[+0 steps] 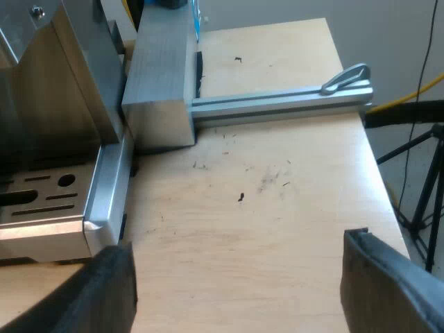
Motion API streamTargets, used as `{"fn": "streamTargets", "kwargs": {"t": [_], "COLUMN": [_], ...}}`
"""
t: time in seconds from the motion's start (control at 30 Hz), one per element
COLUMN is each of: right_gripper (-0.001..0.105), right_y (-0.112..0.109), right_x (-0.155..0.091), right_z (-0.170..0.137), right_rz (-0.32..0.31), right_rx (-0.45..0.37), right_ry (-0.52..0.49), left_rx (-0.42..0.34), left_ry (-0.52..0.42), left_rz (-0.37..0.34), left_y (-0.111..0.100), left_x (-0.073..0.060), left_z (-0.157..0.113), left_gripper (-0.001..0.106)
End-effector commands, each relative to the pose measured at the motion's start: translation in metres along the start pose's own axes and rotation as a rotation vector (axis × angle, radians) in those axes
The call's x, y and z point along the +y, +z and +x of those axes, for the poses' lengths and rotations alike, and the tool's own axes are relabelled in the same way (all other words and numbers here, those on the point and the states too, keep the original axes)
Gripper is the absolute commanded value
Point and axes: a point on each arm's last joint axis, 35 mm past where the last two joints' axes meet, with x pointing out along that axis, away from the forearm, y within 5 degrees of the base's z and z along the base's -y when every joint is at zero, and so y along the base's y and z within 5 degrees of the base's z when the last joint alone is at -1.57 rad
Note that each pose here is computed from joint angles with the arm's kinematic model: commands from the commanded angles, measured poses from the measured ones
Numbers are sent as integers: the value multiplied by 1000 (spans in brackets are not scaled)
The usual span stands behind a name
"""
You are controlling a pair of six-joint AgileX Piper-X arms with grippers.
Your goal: Place mug into machine
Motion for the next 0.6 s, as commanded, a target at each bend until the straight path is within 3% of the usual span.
{"fn": "streamTargets", "kwargs": {"t": [0.03,0.17,0.5,0.6], "right_gripper": [64,64,64,64], "right_y": [-1,-15,-57,-58], "right_x": [-1,0,6,6], "right_z": [9,32,75,79], "right_rz": [-6,45,66,63], "right_rx": [3,39,191,179], "right_ry": [9,16,55,52], "left_rx": [-2,5,125,135], "left_ry": [27,30,58,58], "left_rz": [1,1,5,5], "left_y": [1,-6,-41,-45], "left_x": [0,2,9,10], "left_z": [11,32,77,82], "left_gripper": [81,81,81,81]}}
